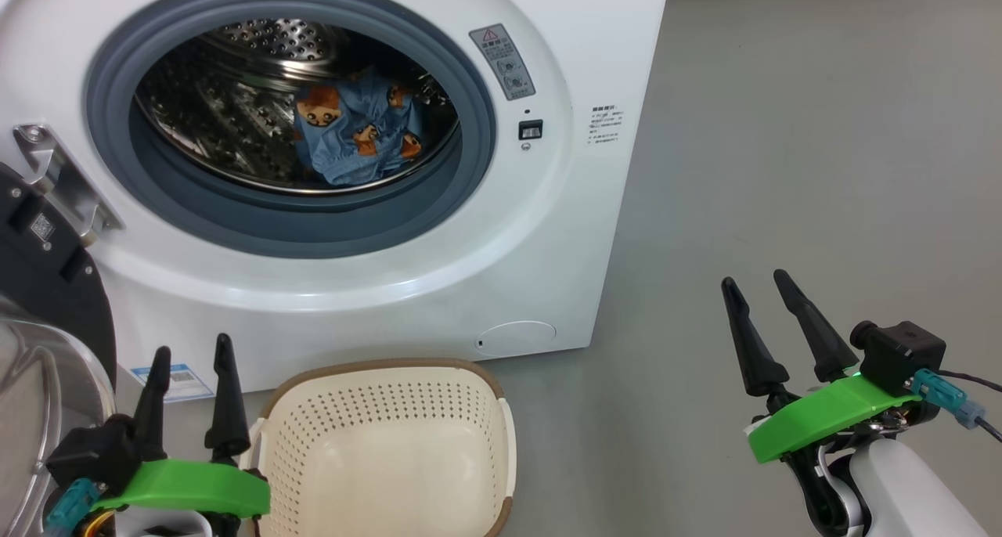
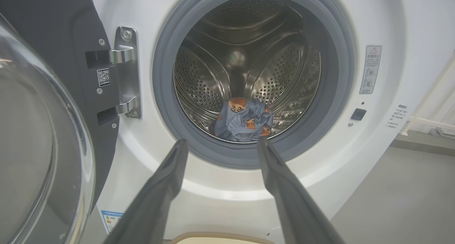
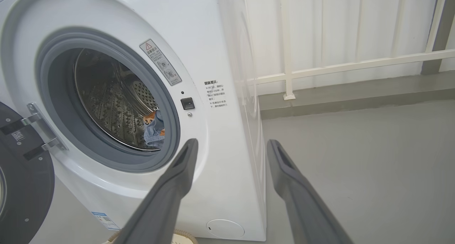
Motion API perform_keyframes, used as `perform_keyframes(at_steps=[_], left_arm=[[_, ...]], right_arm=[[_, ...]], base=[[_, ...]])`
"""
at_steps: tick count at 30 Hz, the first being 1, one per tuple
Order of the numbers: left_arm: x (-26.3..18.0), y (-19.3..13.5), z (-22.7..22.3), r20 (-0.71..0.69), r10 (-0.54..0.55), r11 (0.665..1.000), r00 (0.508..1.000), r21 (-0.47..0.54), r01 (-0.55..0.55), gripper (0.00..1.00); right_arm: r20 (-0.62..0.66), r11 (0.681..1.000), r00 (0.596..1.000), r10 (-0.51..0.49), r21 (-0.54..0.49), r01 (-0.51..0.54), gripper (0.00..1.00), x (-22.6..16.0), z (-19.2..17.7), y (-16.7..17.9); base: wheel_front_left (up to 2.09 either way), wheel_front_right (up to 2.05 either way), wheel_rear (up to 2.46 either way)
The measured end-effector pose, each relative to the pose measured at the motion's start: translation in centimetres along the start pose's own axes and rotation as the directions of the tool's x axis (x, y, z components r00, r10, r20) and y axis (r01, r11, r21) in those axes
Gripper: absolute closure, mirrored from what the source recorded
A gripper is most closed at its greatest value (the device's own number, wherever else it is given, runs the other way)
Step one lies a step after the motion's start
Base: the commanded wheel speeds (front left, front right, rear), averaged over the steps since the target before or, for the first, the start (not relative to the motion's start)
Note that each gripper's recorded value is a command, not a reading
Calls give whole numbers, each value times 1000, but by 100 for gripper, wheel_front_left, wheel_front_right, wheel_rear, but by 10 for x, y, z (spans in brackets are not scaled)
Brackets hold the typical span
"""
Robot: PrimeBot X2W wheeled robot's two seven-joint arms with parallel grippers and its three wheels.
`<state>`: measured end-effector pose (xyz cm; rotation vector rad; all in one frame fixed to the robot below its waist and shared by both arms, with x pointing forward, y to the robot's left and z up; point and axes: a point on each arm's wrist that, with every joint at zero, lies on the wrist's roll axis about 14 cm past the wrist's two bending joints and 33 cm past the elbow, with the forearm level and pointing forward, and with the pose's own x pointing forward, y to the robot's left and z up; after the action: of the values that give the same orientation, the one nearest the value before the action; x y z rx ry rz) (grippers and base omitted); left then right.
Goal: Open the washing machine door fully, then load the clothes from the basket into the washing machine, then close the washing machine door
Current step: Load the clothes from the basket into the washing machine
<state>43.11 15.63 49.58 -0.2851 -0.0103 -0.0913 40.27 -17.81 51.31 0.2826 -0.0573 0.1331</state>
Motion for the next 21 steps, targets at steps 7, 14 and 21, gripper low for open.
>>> perform_keyframes(at_steps=[7, 14, 21], left_arm=[[1, -3, -1, -1, -10, 1000, 1000, -14, 10, 0], [1, -4, -1, -1, -16, 1000, 1000, -14, 16, 0], [1, -4, -2, -4, -15, 1000, 1000, -13, 15, 0]], right_arm=[[-2, 1000, 1000, -2, 0, 2, 0, -1, -1, 0], [-3, 1000, 1000, -1, 0, 1, 0, -1, -1, 0], [-7, 1000, 1000, -1, 0, 1, 0, -1, -2, 0]], base=[[0, 0, 0], [0, 0, 0], [0, 0, 0]])
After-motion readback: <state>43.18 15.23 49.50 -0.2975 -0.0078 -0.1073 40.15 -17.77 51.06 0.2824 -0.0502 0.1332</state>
